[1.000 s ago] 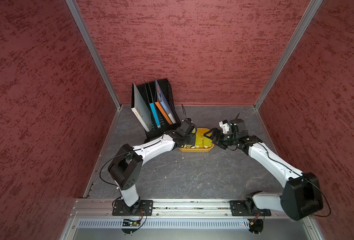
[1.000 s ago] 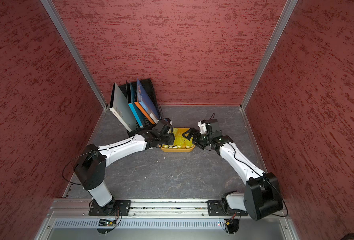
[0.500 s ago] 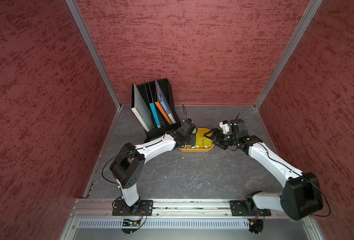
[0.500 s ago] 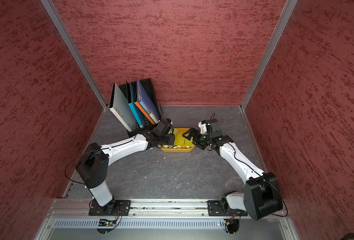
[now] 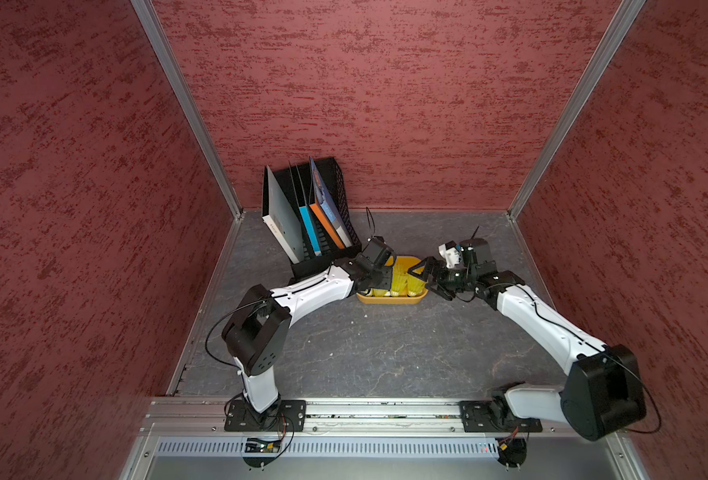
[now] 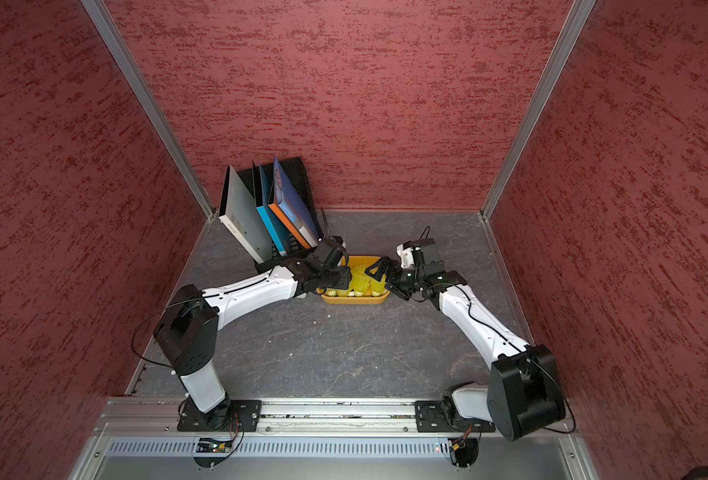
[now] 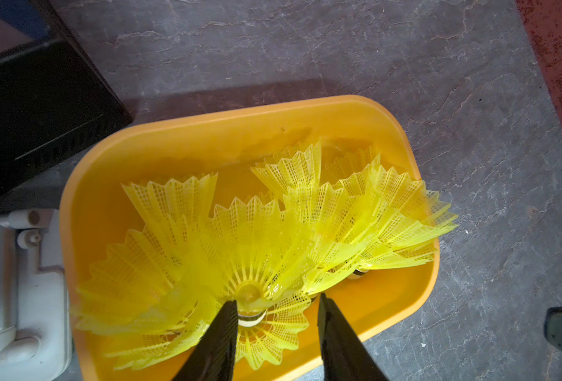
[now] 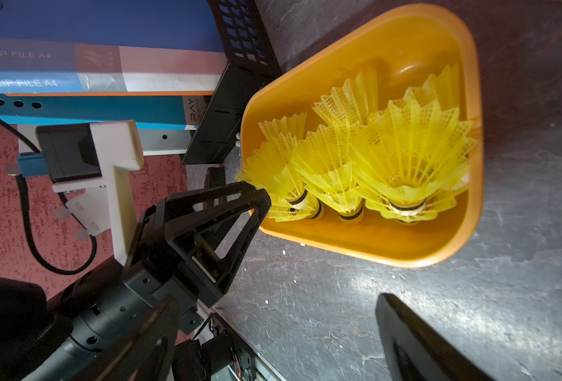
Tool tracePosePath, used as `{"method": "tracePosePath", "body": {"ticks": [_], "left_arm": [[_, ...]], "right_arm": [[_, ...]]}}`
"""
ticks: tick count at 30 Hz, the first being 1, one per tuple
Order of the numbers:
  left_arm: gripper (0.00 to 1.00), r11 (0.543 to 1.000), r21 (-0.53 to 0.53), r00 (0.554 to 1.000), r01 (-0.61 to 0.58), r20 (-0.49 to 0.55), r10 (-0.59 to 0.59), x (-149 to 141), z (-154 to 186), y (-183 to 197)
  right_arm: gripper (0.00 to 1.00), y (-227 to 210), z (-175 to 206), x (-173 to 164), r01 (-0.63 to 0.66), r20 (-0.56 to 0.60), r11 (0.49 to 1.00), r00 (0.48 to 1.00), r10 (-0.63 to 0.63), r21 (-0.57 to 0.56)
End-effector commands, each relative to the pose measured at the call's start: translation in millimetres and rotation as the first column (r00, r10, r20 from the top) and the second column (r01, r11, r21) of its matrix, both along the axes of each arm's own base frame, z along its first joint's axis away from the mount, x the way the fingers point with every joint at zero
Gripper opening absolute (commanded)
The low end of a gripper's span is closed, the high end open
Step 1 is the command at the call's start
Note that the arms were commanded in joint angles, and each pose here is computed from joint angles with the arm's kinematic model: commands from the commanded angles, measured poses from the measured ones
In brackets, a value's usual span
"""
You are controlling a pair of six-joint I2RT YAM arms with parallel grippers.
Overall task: Put the shuttlecocks into the storage box
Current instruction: Place the shuttlecock in the storage box.
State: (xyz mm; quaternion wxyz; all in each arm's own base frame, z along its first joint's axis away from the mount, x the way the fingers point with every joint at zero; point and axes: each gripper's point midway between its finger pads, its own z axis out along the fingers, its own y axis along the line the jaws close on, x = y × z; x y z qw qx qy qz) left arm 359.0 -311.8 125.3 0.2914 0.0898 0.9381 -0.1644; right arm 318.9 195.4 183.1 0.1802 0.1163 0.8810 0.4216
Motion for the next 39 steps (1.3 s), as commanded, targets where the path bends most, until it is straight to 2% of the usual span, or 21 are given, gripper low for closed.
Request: {"method": "tracePosePath", "body": {"ticks": [1,5,16,23,25,26,34,39], "left_arm": [[0.43,1.000,0.002,1.000,-0.008,0.017,0.008,3.8,5.7,-0.6],[0.45,1.000,-0.004,0.999,-0.002,0.036,0.003,3.2,14.3,-2.7],[0.65,1.000,-0.009,0.998,-0.007,0.056,0.008,-10.0,33.5,0.9],[0.84,0.998,-0.046,0.995,-0.037,0.086,0.041,-20.0,55.9,13.5],[0.92,0.997,-0.057,0.994,-0.050,0.097,0.056,-22.3,62.7,18.9],[1.00,0.996,-0.064,0.992,-0.056,0.106,0.063,-23.3,67.6,21.5],[1.00,0.986,-0.138,0.987,-0.088,0.121,0.105,-37.0,99.8,50.6],[1.00,0.967,-0.212,0.983,-0.141,0.087,0.162,-46.6,111.1,88.2]], "right_arm": [[0.95,-0.7,9.7,4.9,0.004,0.025,1.000,1.000,-0.004,0.007],[0.95,-1.4,8.6,3.8,0.006,0.023,1.000,1.000,-0.006,0.003],[0.96,-12.6,1.8,0.9,0.032,0.016,0.997,0.999,-0.030,-0.073],[0.97,-30.1,3.8,-0.2,0.075,0.049,0.982,0.997,-0.068,-0.173],[0.98,-34.2,6.5,-0.3,0.088,0.066,0.977,0.995,-0.077,-0.192],[0.98,-35.8,8.4,-0.4,0.094,0.075,0.975,0.994,-0.080,-0.200],[0.98,-50.7,22.4,0.5,0.121,0.131,0.950,0.988,-0.086,-0.289],[0.98,-60.0,29.3,-0.2,0.128,0.161,0.928,0.984,-0.075,-0.351]]}}
